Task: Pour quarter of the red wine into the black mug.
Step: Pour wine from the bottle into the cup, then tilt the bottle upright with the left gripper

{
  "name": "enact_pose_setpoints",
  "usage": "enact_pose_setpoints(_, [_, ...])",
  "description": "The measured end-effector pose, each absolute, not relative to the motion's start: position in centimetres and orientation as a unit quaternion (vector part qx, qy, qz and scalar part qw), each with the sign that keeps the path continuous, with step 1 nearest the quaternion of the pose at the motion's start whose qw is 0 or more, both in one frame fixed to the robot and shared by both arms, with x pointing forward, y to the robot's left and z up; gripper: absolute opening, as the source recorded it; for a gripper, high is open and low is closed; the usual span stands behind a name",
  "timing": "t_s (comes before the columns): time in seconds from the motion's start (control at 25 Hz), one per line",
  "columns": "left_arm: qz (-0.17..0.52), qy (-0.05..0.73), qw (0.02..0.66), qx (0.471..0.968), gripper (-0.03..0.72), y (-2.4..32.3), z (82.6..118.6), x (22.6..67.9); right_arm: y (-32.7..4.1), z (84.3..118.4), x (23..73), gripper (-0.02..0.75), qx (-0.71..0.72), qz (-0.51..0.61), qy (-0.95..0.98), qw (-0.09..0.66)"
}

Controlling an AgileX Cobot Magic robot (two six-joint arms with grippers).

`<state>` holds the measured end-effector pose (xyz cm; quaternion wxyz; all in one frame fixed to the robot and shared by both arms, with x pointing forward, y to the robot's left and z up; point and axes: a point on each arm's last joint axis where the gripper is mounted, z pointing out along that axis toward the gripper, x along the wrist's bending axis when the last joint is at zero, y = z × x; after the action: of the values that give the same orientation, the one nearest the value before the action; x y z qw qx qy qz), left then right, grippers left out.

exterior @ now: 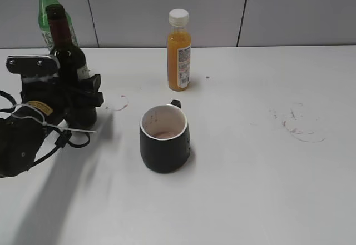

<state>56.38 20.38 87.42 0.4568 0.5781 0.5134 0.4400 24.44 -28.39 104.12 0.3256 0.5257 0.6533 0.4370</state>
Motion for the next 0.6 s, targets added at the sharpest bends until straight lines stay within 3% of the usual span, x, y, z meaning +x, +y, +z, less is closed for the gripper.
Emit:
enact_pose_setpoints(0.2, [0.452, 0.524, 0.436, 0.575, 0.547, 21.0, 88.7, 53.8, -28.4, 104.1, 24.4, 0.586, 0.526, 0.437, 0.653, 0.326])
enact_pose_setpoints(0.6, [0.465, 0.490, 0.418, 0.607, 0.547, 18.0, 90.4, 49.2, -28.4, 104.1, 24.4, 0.586, 0.526, 0.437, 0.653, 0.326])
